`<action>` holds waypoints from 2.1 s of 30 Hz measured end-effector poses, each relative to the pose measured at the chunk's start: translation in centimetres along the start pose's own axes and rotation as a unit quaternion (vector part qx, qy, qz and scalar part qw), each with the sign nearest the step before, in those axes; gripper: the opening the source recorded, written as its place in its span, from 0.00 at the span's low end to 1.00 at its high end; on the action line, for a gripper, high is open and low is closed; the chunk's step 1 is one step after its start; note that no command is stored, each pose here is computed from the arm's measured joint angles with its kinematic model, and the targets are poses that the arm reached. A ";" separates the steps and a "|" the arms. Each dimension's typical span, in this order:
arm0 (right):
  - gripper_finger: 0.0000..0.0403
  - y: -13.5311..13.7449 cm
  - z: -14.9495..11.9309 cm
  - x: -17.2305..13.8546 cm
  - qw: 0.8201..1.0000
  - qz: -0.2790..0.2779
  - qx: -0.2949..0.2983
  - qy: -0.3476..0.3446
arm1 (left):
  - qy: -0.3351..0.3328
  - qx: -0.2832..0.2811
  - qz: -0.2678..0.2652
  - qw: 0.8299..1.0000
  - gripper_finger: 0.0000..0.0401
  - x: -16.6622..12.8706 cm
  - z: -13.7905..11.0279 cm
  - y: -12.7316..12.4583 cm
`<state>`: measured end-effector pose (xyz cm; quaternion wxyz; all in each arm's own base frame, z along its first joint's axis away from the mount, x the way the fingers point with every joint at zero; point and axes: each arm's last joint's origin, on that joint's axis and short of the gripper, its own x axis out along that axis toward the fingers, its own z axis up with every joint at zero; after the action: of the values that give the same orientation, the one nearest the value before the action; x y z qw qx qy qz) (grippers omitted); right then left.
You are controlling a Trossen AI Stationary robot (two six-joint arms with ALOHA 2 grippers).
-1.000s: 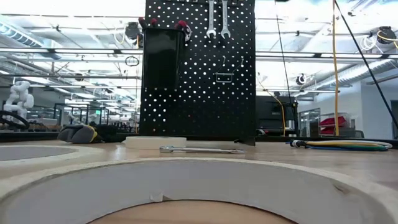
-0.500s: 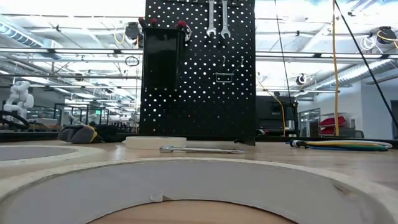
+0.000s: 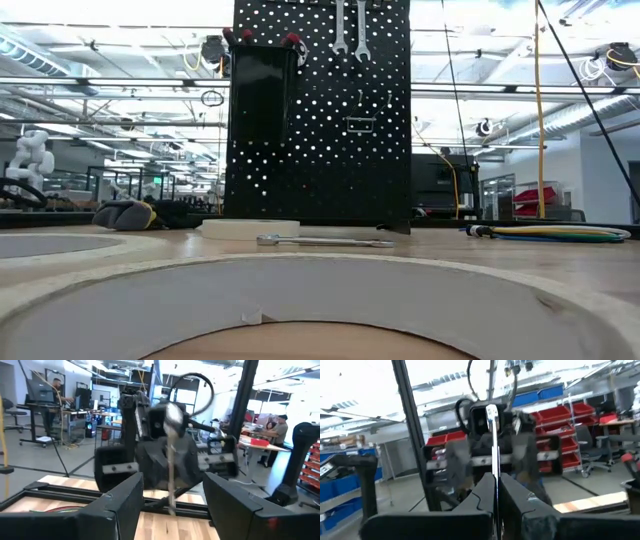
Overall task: Hang tools onto peg board
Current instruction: Hang the silver wrench on the peg board
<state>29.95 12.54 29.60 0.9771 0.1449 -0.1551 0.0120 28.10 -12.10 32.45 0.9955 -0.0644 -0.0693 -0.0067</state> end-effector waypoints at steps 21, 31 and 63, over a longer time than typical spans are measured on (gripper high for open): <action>0.01 -0.6 -0.6 0.2 1.000 -0.007 -0.006 0.030 | -0.024 -0.034 -0.023 0.999 0.53 0.8 0.6 1.8; 0.01 -1.5 -0.5 0.6 0.999 -0.020 -0.010 0.027 | -0.022 -0.033 -0.039 0.998 0.48 0.8 0.6 1.7; 0.30 -3.2 -0.8 0.7 0.994 -0.046 0.044 0.090 | 0.020 0.011 -0.015 1.000 0.03 1.0 0.0 2.7</action>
<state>31.08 9.70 28.22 0.9793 0.1929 -0.0593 -0.0131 29.12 -9.43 32.25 0.9971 -0.0527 -0.0505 -0.0219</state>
